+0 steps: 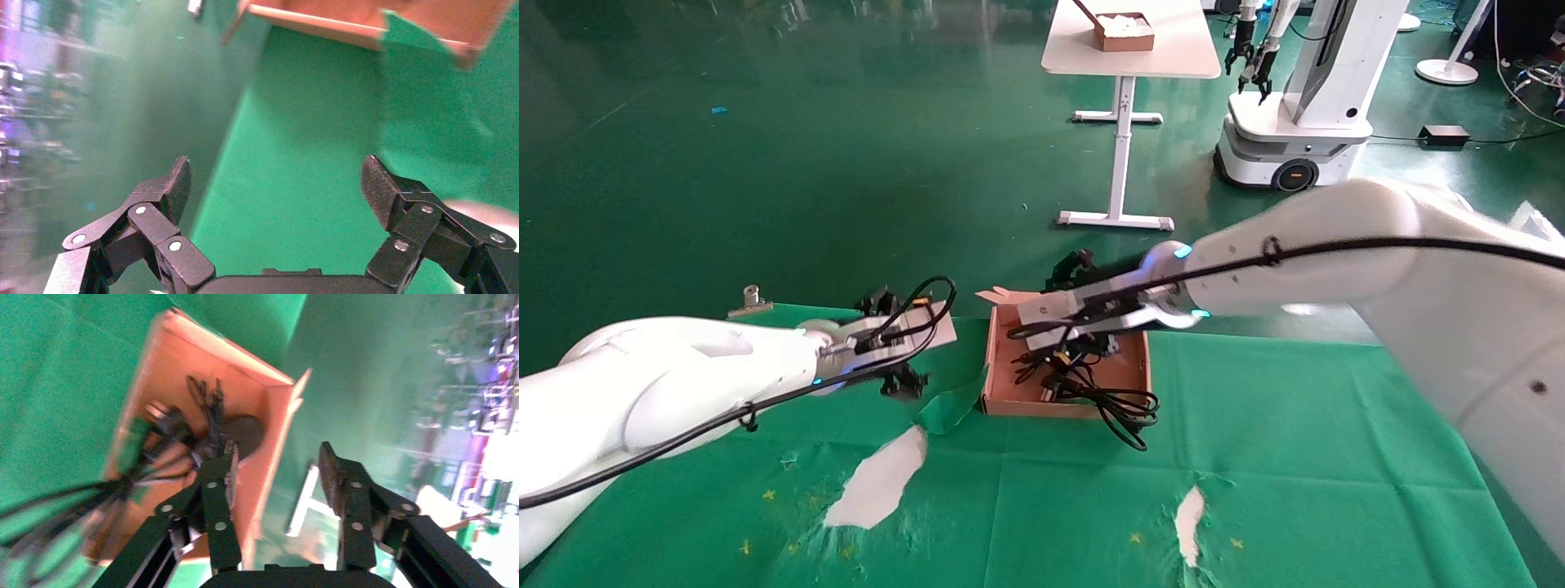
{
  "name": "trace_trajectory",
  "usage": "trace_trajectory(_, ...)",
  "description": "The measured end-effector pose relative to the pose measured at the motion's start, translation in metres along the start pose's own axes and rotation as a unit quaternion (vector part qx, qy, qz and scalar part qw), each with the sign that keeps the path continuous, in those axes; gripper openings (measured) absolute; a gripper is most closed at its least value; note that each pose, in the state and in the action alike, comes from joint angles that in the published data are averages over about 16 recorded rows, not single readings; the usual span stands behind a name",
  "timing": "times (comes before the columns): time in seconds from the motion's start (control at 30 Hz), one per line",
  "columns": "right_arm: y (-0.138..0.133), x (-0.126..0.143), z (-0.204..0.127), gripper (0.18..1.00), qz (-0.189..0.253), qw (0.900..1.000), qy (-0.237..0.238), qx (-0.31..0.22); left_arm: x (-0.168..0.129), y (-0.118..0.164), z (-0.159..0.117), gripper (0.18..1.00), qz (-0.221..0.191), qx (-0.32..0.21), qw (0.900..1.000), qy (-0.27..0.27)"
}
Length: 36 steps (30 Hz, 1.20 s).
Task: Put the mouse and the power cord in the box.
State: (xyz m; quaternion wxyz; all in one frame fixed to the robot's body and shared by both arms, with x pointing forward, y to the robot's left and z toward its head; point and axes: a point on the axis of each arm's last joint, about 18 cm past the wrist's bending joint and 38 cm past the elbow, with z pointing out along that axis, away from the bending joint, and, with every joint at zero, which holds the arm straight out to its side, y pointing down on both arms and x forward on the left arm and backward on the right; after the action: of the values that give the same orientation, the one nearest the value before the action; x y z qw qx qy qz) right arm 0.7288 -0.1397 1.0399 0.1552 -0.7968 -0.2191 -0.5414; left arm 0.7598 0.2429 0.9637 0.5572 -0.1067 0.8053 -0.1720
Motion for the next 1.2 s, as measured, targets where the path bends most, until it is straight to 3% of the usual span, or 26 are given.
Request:
trace_trajectory(0.2,0.004,-0.024,-0.007,0.571,0.071,0.996,-0.010,0.048,0.023,0.012,-0.006,1.001,-0.059,0.015,0.9967,0.053)
trace_trajectory(0.43,0.008,-0.052,-0.023,0.729,0.161,0.980,-0.019,0.113,0.050,0.022,-0.020,1.001,-0.131,0.049,0.9828,0.121)
trace_trajectory(0.8,0.014,-0.086,-0.064,0.919,0.273,0.939,-0.027,0.206,0.073,0.027,-0.059,1.001,-0.211,0.132,0.9455,0.209)
trace_trajectory(1.2,0.020,-0.114,-0.126,0.996,0.353,0.888,-0.030,0.294,0.075,0.026,-0.124,1.001,-0.249,0.254,0.8953,0.269)
